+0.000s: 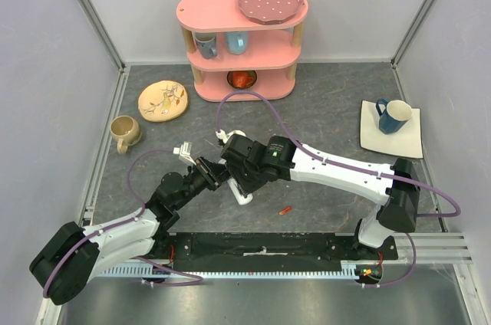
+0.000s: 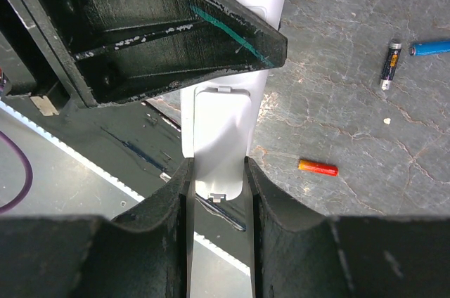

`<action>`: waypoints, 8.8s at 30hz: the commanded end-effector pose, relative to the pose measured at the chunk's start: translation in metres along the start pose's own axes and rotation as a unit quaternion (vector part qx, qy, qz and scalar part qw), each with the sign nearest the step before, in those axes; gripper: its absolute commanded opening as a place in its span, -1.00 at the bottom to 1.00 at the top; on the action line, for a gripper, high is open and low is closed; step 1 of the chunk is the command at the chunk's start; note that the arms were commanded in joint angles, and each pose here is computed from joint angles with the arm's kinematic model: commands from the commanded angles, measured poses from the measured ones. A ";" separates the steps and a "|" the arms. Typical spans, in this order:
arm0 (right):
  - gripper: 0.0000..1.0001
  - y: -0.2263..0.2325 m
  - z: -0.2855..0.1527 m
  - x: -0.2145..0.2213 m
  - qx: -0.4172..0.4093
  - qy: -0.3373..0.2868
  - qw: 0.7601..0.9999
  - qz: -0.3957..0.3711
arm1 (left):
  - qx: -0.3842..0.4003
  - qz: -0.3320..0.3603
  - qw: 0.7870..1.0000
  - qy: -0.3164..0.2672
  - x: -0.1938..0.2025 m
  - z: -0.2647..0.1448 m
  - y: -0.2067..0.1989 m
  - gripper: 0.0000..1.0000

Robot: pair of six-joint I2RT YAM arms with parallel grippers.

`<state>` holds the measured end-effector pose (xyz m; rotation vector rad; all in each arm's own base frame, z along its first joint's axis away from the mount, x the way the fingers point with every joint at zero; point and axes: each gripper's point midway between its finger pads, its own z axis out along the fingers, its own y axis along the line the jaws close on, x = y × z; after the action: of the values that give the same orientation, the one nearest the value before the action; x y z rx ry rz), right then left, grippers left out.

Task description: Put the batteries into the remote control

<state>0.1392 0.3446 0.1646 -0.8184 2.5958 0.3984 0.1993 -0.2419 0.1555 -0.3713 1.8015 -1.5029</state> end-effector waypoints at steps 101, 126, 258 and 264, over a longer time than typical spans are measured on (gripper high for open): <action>0.79 -0.014 -0.062 -0.016 -0.271 -0.250 0.923 0.111 | 0.114 -0.001 0.993 0.009 0.000 -0.013 -0.055 -0.96; 0.47 0.002 -0.031 0.006 -0.392 -0.249 0.878 0.114 | 0.152 -0.001 0.987 0.055 0.010 -0.012 -0.079 -0.96; -1.00 -0.369 0.057 0.037 0.476 0.079 0.865 0.138 | -0.100 0.144 0.984 0.024 -0.012 -0.057 0.014 0.80; -0.92 -0.371 0.076 0.035 0.448 0.093 0.876 0.151 | -0.102 0.153 0.983 0.022 -0.012 -0.058 0.017 0.80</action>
<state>0.3352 0.0538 0.0251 -0.1824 2.6386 -0.8874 0.1718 -0.1898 0.1498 -0.2004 1.9530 -1.1572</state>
